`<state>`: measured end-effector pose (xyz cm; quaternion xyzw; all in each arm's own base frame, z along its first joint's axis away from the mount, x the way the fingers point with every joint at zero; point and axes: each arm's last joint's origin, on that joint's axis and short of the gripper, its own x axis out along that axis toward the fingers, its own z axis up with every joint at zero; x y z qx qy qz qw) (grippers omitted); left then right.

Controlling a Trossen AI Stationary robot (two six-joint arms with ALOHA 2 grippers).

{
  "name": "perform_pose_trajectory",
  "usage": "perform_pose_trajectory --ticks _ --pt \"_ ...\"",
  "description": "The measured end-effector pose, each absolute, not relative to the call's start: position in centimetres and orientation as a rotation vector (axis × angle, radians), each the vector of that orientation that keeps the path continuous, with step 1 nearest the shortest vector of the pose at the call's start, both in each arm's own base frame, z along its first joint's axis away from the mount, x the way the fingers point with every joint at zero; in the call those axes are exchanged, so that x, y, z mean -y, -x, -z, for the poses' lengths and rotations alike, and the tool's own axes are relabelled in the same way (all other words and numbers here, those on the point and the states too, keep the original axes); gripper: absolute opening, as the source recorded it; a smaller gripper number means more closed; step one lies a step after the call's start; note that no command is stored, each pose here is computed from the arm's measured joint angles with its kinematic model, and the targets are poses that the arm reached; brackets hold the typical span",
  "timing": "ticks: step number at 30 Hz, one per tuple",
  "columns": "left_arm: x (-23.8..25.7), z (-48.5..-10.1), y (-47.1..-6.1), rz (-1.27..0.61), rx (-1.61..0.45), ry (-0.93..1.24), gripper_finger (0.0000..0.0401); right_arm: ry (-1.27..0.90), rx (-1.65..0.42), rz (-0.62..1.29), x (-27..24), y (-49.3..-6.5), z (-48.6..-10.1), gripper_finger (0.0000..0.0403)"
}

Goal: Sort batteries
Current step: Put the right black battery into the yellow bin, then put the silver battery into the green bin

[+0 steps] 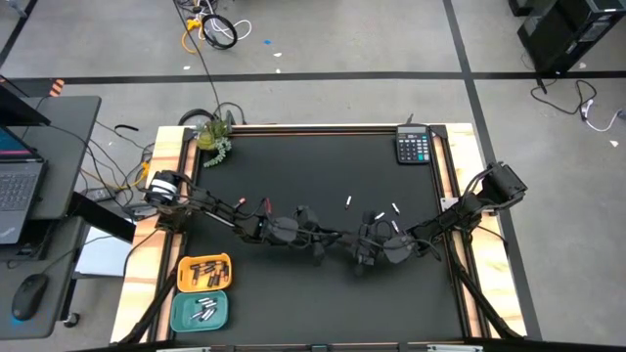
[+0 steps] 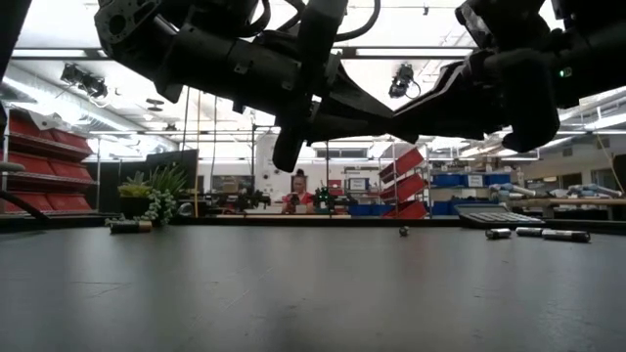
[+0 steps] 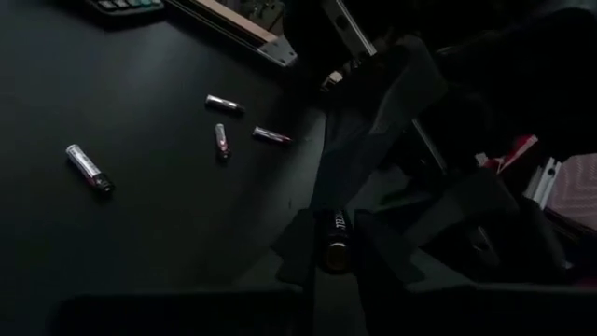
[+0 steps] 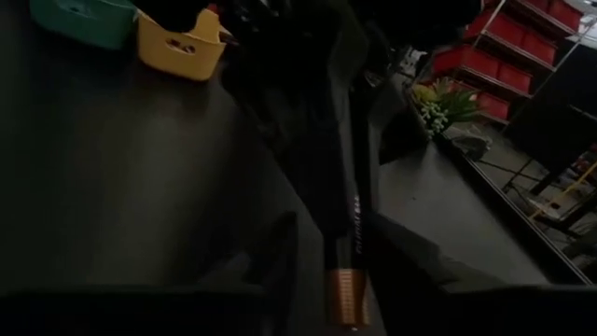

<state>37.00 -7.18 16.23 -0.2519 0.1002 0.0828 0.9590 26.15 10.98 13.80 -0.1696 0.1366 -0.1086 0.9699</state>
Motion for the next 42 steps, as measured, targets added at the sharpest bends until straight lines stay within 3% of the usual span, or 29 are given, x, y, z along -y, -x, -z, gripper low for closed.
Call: perform_pose_trajectory --ticks 6,11,16,21,25,30,38,42 --pt "7.3 -16.8 -36.2 -0.157 -0.304 0.461 0.0052 0.351 -0.28 0.242 -11.1 -26.0 -13.8 0.0203" --pt "8.2 -21.1 -32.2 -0.167 -0.474 0.394 0.0052 0.4 -0.308 0.294 -11.8 -25.1 -14.1 0.0227" --pt "9.0 -24.8 -25.8 -0.11 -0.734 0.544 0.0052 0.432 -0.325 0.377 -11.5 -24.8 -14.4 0.0222" --pt "11.9 -25.8 -19.1 -0.056 -1.044 0.658 0.0052 0.422 -0.338 0.507 -8.9 -25.8 -14.6 0.0201" --pt "13.0 -25.8 -15.0 -0.227 -1.205 0.791 0.0052 0.35 -0.31 0.559 -6.1 -26.9 -15.0 0.0183" --pt "13.5 -24.9 -12.4 -0.468 -1.306 0.795 0.0055 0.281 -0.21 0.438 -3.2 -28.2 -16.1 0.0165" --pt "14.6 -23.9 -12.2 -0.531 -1.34 0.781 0.0174 0.244 -0.223 0.376 -0.4 -28.6 -15.9 0.0159" --pt "14.4 -24.5 -12.8 -0.517 -1.268 0.758 0.0201 0.188 -0.28 0.33 0.4 -28.7 -15.4 0.0157"
